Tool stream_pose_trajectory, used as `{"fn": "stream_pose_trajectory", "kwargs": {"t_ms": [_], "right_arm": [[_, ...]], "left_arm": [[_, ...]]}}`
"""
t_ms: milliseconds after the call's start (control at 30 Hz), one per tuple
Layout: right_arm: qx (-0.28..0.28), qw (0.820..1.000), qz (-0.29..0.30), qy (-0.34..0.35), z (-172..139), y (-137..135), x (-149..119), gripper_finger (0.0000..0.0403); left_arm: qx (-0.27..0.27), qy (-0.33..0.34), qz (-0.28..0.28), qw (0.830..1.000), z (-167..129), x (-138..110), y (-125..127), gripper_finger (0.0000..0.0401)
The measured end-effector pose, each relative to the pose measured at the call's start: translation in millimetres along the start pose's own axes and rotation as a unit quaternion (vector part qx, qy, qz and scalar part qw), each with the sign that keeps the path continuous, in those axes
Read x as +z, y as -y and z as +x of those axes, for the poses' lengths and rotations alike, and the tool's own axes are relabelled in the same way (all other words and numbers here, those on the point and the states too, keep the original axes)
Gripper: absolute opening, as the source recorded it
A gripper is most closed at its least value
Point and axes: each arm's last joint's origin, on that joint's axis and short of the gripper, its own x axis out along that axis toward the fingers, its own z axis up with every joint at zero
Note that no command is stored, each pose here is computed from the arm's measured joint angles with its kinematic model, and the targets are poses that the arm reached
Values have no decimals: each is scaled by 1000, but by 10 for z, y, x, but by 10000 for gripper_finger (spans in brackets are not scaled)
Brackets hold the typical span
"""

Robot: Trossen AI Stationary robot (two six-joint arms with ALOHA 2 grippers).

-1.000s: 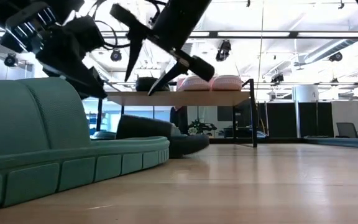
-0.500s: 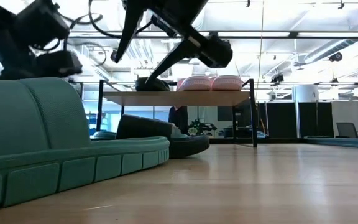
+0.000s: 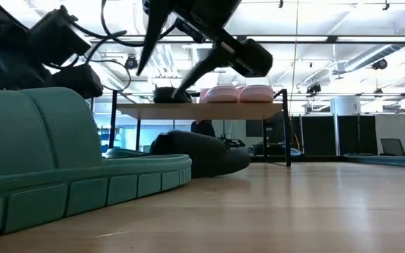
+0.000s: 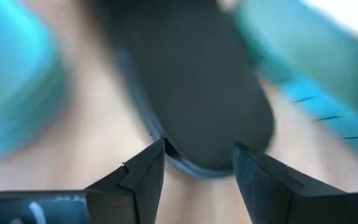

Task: Pick and place slides into the shelf
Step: Put the black slipper on the shelf

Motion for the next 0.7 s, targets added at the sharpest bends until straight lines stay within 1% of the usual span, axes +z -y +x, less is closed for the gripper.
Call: {"fn": "stream_pose_trajectory", "kwargs": {"t_ms": [100,133,200,267,333,433,500,600,700], "right_arm": [[-30,999,-10,-4,-5,60,-22,208],[-42,999,-12,-4,-7,83,-22,208],[-66,998,-19,-5,-14,130,-32,208],[-88,995,-45,8,-24,173,-38,208],[-104,988,-102,45,-36,195,-46,208],[-118,966,-208,97,-62,189,-62,208],[-124,954,-255,103,-72,185,-73,208],[-128,944,-290,95,-59,189,-103,208],[-128,937,-313,82,-16,195,-167,208]], "left_arm": [[-63,16,-13,998,27,45,73,173],[-78,30,-10,996,31,74,102,173],[-92,55,-4,994,34,121,141,173],[-94,67,-7,993,42,144,146,173],[-92,71,-8,993,47,150,145,173],[-90,74,-7,993,34,152,145,173],[-92,81,-5,992,13,162,152,173],[-89,84,-4,992,-14,142,148,173],[-67,65,5,996,-32,85,124,173]]}}
